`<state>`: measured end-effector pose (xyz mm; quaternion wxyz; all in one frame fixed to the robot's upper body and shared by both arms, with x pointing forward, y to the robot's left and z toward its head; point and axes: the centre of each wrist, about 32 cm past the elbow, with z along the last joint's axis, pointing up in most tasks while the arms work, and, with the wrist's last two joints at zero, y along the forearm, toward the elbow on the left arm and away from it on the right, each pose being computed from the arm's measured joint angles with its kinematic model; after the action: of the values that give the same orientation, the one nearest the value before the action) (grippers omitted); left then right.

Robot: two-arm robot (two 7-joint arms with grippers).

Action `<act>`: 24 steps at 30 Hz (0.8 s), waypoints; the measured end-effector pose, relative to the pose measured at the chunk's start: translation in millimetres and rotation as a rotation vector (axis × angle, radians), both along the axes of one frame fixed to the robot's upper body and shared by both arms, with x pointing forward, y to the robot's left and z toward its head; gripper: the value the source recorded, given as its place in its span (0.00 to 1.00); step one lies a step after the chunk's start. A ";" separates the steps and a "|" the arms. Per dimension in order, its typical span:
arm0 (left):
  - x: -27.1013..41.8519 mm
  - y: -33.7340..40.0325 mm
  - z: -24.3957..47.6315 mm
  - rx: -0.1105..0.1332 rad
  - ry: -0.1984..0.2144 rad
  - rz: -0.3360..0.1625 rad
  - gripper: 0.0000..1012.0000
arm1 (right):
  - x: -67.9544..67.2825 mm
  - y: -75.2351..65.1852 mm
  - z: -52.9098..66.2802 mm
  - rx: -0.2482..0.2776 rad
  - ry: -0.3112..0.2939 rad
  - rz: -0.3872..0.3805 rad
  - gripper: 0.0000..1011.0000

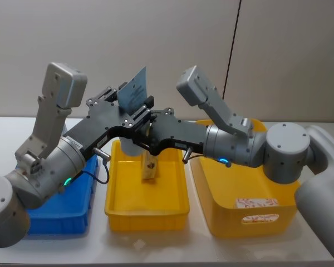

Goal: Bimanual collaborative sorting of washing and personal care products

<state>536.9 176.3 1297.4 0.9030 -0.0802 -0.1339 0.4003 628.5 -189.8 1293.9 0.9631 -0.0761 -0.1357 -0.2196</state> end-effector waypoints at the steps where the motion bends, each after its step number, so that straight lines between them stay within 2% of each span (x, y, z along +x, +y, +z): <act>1: 0.0 0.0 0.0 0.000 0.000 0.000 0.62 | 0.0 -0.1 0.0 0.000 0.001 -0.003 0.31; 2: 0.0 0.0 0.0 0.000 0.000 0.000 0.66 | -0.1 -0.3 0.1 0.001 0.002 -0.011 0.27; 5: 0.0 0.0 0.0 0.000 0.000 0.000 0.78 | -1.2 -1.3 -0.4 0.004 0.007 -0.034 0.23; 6: 0.0 0.0 0.0 0.000 0.000 0.000 0.78 | -1.7 -1.6 -0.7 0.005 0.009 -0.040 0.20; 9: 0.0 0.0 0.0 0.000 0.000 0.000 0.89 | -3.6 -4.4 -2.2 0.009 0.017 -0.072 0.18; 14: 0.0 0.0 0.0 0.000 0.000 0.000 0.99 | -7.9 -9.5 -3.5 0.018 0.023 -0.124 0.16; 24: 0.0 0.0 0.0 0.000 0.000 0.000 0.99 | -20.9 -27.2 -9.0 0.034 0.039 -0.259 0.16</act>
<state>536.9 176.3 1297.4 0.9030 -0.0802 -0.1339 0.4004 607.6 -217.0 1284.8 0.9302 -0.0811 -0.1020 -0.3431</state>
